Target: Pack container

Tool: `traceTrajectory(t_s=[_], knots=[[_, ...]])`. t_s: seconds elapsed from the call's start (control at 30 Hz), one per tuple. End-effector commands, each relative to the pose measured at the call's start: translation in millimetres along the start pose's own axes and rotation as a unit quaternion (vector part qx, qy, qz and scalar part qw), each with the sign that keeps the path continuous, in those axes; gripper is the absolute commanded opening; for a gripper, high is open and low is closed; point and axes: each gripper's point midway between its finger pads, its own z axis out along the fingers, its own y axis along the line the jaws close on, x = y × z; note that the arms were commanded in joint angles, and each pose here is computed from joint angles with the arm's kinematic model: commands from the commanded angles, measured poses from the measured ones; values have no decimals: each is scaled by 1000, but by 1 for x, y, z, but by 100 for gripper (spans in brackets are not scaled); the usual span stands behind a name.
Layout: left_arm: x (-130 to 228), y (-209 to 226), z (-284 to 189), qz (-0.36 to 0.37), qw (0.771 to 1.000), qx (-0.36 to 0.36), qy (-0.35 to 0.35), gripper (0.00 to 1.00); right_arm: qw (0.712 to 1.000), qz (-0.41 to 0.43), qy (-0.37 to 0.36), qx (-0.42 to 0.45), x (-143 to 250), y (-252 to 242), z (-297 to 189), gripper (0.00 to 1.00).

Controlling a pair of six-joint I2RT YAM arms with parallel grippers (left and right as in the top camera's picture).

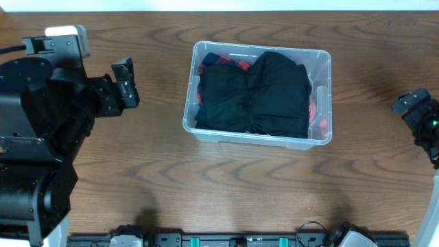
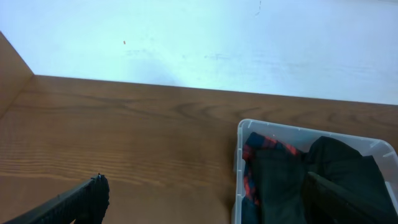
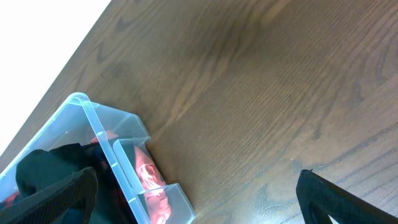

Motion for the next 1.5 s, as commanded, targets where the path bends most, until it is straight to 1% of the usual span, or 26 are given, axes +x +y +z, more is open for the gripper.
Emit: traceTrajectory(t_s=[0.0, 0.23, 0.33, 0.43, 0.53, 0.6, 0.67, 0.8, 0.9, 0.97, 1.03, 1.23, 1.47], knots=[[1, 4, 0, -2, 1000, -10, 1, 98, 1000, 3, 1, -1, 0, 1, 1, 99], [1, 4, 0, -2, 1000, -10, 1, 98, 1000, -1, 0, -4, 1, 4, -1, 99], [1, 4, 0, -2, 1000, -10, 1, 98, 999, -25, -12, -27, 7, 21, -15, 99], [1, 4, 0, -2, 1000, -10, 1, 98, 995, -68, -21, -69, 23, 49, -34, 99], [1, 4, 0, -2, 1000, -10, 1, 98, 984, -121, -27, -126, 47, 81, -60, 99], [1, 4, 0, -2, 1000, -10, 1, 98, 977, -146, -26, -154, 63, 92, -78, 99], [1, 4, 0, -2, 1000, -10, 1, 98, 970, -175, -50, -159, 69, 92, -93, 99], [1, 4, 0, -2, 1000, -10, 1, 98, 965, -187, -105, -152, 71, 78, -103, 99], [1, 4, 0, -2, 1000, -10, 1, 98, 946, -231, -139, -177, 78, 77, -99, 99], [1, 4, 0, -2, 1000, -10, 1, 98, 927, -274, -161, -201, 89, 77, -91, 99], [1, 4, 0, -2, 1000, -10, 1, 98, 913, -296, -178, -215, 98, 74, -81, 99], [1, 4, 0, -2, 1000, -10, 1, 98, 900, -305, -209, -231, 125, 53, -47, 99], [1, 4, 0, -2, 1000, -10, 1, 98, 867, -365, -222, -258, 163, 42, -22, 99]])
